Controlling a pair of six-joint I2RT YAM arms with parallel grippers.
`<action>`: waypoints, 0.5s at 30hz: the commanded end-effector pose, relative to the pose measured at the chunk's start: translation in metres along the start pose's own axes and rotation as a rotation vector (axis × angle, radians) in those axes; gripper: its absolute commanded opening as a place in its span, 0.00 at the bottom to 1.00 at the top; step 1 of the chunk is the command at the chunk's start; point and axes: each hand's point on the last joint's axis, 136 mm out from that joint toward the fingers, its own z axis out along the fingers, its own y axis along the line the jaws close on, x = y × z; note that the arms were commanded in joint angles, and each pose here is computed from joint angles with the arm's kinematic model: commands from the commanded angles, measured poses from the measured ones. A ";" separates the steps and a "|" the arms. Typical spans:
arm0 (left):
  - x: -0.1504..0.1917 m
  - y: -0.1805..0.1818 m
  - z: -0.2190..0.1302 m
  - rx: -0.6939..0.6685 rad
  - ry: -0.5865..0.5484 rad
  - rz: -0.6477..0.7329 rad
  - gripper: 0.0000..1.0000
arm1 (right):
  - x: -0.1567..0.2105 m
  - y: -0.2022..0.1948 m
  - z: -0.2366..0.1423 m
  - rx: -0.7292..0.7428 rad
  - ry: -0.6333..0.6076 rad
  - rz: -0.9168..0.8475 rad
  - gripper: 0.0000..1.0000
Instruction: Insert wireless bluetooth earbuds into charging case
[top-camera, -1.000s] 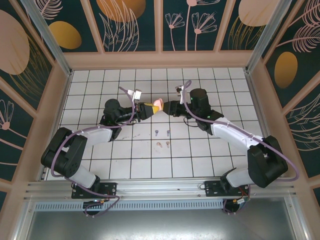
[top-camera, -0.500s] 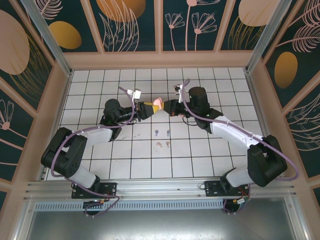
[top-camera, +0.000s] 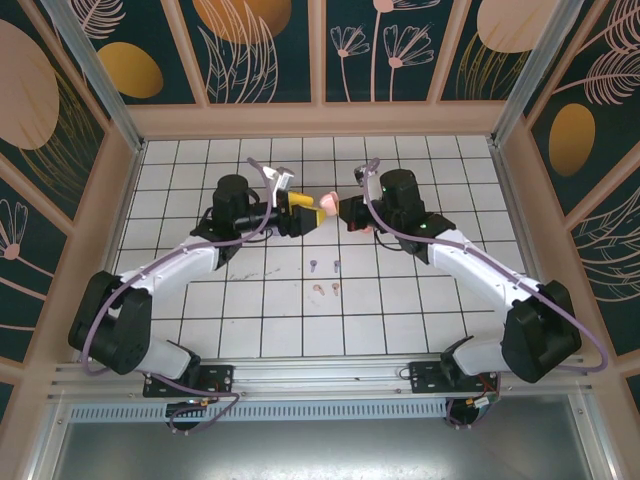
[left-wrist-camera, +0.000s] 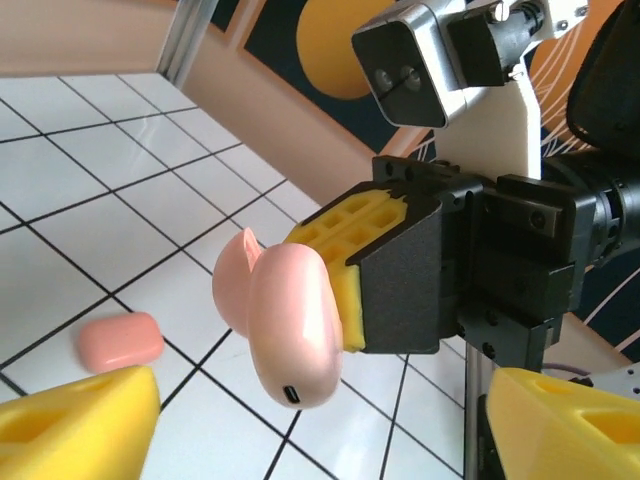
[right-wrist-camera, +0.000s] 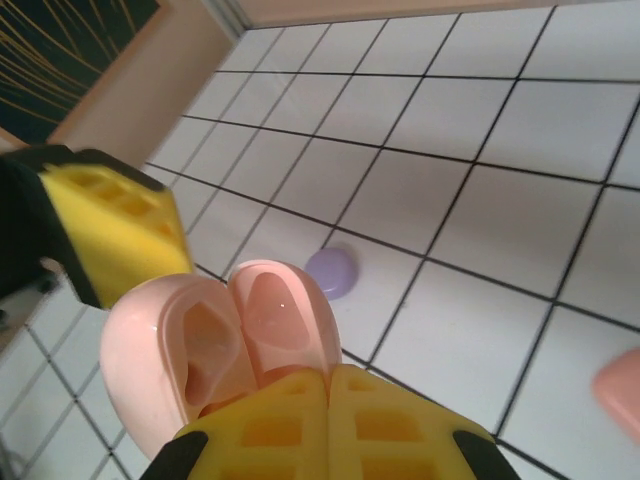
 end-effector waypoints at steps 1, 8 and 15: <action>0.014 0.004 -0.006 -0.071 0.147 0.066 0.89 | -0.018 -0.009 -0.017 0.094 -0.024 -0.154 0.00; 0.025 -0.004 -0.009 -0.040 0.316 0.076 0.90 | -0.014 -0.008 -0.022 0.120 0.008 -0.326 0.00; 0.037 -0.002 -0.009 -0.022 0.406 0.066 0.88 | 0.005 0.000 -0.018 0.130 0.061 -0.408 0.00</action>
